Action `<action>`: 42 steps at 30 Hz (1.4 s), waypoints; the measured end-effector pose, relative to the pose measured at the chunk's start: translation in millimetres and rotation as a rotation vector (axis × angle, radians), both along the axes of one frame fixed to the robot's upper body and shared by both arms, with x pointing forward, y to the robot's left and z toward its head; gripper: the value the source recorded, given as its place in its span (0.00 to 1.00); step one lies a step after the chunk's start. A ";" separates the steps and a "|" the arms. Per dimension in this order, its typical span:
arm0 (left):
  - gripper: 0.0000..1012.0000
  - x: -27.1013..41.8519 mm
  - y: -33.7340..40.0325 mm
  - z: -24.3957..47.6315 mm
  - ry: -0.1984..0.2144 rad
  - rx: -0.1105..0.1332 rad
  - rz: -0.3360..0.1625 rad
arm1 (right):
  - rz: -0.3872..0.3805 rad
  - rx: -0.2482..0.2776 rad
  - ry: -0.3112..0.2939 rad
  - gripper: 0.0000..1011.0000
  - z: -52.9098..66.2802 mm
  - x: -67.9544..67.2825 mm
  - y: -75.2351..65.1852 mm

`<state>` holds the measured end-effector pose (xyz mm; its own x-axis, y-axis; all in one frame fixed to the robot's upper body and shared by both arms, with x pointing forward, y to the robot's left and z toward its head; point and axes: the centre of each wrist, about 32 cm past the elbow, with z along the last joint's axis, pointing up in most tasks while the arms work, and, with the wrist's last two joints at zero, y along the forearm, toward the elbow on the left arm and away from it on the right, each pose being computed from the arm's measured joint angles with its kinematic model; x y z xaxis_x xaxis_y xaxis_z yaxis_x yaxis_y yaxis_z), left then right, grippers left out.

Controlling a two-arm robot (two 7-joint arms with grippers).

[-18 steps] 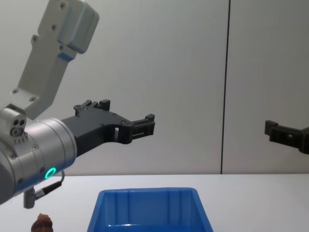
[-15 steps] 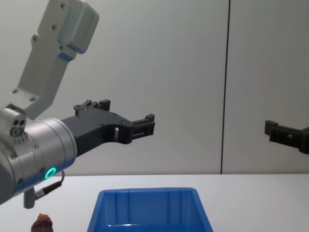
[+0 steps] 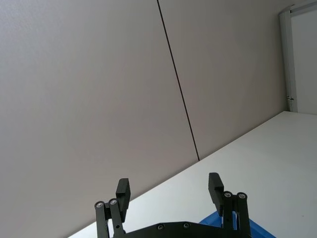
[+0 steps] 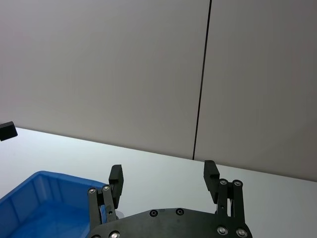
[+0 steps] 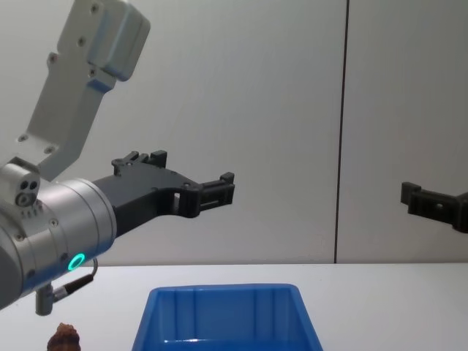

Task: Pick up the two dolls from the table and place them into the box.

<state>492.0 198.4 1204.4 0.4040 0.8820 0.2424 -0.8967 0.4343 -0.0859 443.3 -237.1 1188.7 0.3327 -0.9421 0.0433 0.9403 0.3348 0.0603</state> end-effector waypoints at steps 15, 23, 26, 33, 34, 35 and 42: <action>0.99 0.0 0.0 0.0 0.000 0.000 0.000 | 0.000 0.000 0.000 0.99 0.0 0.0 0.0; 0.99 0.0 0.0 0.0 0.000 0.000 0.000 | -0.003 -0.006 0.000 0.99 -0.2 -0.2 -1.9; 0.99 0.0 0.0 0.0 0.000 0.000 0.000 | -0.012 -0.020 0.004 0.99 -0.7 -1.6 -5.2; 0.99 0.0 0.0 0.0 0.000 0.000 0.000 | -0.064 -0.079 0.043 0.99 -2.0 -9.2 -17.1; 0.99 0.0 0.0 0.0 0.000 0.000 0.000 | -0.070 -0.086 0.049 0.99 -2.2 -10.2 -18.5; 0.99 0.0 0.0 0.0 0.000 0.000 0.000 | -0.076 -0.095 0.056 0.99 -2.8 -11.7 -20.3; 0.99 0.0 0.0 0.0 0.000 0.000 0.000 | -0.133 -0.171 0.132 0.99 -4.4 -20.9 -33.4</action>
